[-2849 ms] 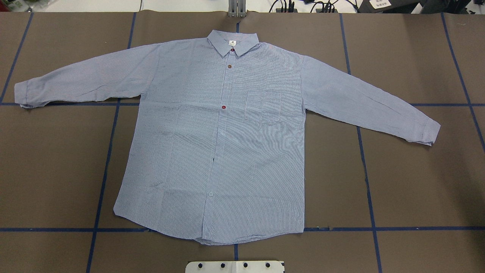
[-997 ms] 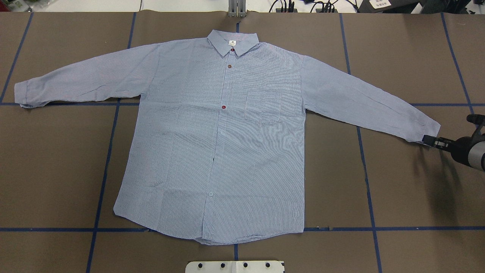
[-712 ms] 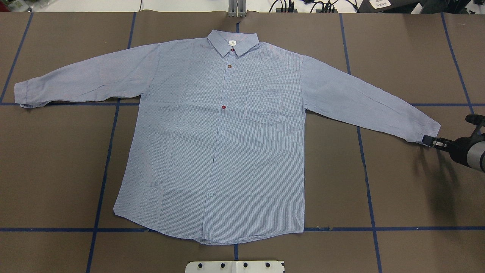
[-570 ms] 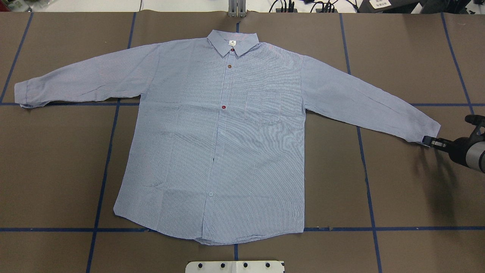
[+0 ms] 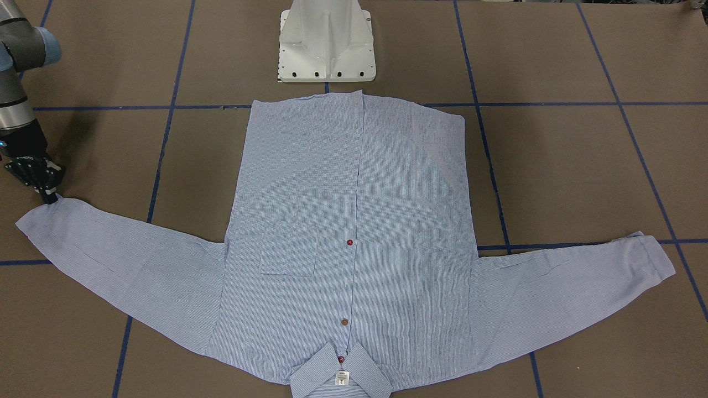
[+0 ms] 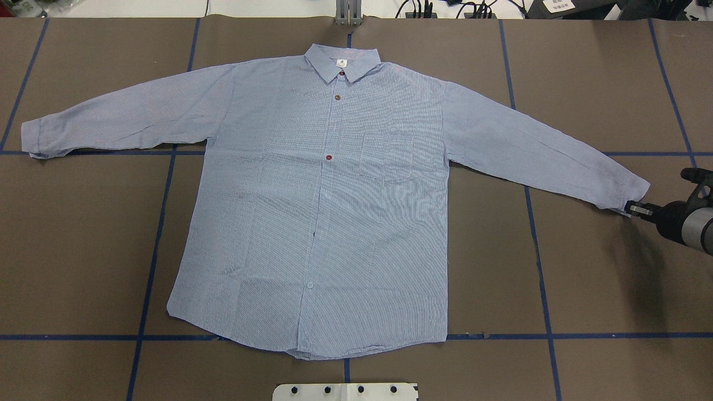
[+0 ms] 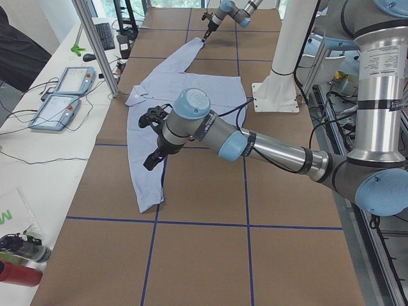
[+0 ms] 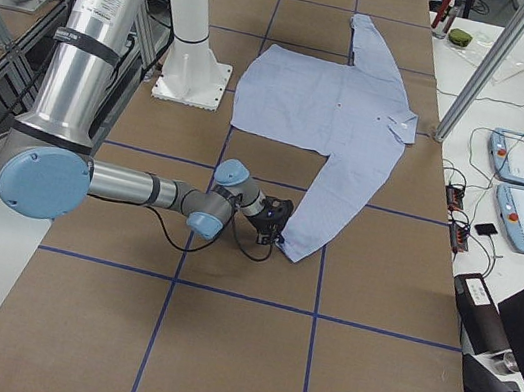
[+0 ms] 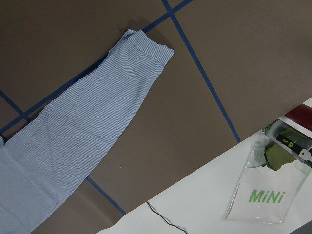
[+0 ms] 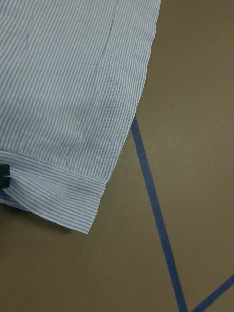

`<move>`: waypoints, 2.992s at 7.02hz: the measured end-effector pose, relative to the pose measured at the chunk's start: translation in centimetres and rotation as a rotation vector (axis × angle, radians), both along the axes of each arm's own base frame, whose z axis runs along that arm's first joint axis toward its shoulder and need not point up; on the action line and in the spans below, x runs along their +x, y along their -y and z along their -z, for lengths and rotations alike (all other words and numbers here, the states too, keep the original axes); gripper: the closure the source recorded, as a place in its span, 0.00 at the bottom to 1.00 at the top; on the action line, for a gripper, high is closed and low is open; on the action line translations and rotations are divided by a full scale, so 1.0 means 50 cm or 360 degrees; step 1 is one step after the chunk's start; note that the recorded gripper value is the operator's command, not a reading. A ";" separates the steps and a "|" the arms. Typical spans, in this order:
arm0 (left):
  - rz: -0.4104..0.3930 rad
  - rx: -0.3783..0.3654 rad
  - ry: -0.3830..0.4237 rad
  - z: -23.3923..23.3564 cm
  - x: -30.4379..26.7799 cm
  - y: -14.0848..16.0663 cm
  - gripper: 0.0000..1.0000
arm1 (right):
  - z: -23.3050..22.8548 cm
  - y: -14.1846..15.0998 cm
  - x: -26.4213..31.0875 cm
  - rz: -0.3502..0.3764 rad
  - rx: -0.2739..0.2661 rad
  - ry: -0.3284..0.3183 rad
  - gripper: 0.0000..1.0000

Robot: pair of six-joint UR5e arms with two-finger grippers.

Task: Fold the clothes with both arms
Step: 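Lower the right gripper to the cuff of the sleeve nearest it and grasp, then carry the sleeve with the right gripper across the shirt toward the collar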

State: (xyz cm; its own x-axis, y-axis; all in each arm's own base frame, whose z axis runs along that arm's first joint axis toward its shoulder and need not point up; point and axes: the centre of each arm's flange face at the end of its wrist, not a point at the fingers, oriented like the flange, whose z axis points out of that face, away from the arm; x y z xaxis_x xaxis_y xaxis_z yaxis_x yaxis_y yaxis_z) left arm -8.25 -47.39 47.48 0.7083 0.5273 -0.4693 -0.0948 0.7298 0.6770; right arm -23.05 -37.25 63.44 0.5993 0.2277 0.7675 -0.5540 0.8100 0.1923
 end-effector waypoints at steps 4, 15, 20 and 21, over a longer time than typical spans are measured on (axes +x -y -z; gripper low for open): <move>0.0001 0.0003 0.0001 0.001 0.000 0.000 0.00 | 0.234 0.131 -0.066 -0.0024 0.0042 0.0115 1.00; 0.0004 0.0008 0.0001 0.002 0.000 0.000 0.00 | 1.170 0.424 -0.681 -0.0248 -0.0063 -0.0097 1.00; 0.0004 0.0011 0.0000 0.004 0.000 0.001 0.00 | 1.306 0.409 -0.843 -0.0260 -0.0241 -0.0131 0.01; 0.0005 0.0011 0.0001 0.004 0.000 0.001 0.00 | 1.350 0.402 -0.845 -0.0237 -0.0300 -0.0136 0.00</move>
State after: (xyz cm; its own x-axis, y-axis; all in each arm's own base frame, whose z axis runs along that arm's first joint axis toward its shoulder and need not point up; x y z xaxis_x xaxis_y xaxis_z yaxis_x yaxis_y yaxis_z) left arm -8.27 -47.44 47.30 0.7101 0.5284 -0.4654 -0.0931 0.7256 0.6818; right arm -65.32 -57.33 -4.03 0.6093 0.4526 0.6510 -0.6582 0.7465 0.0970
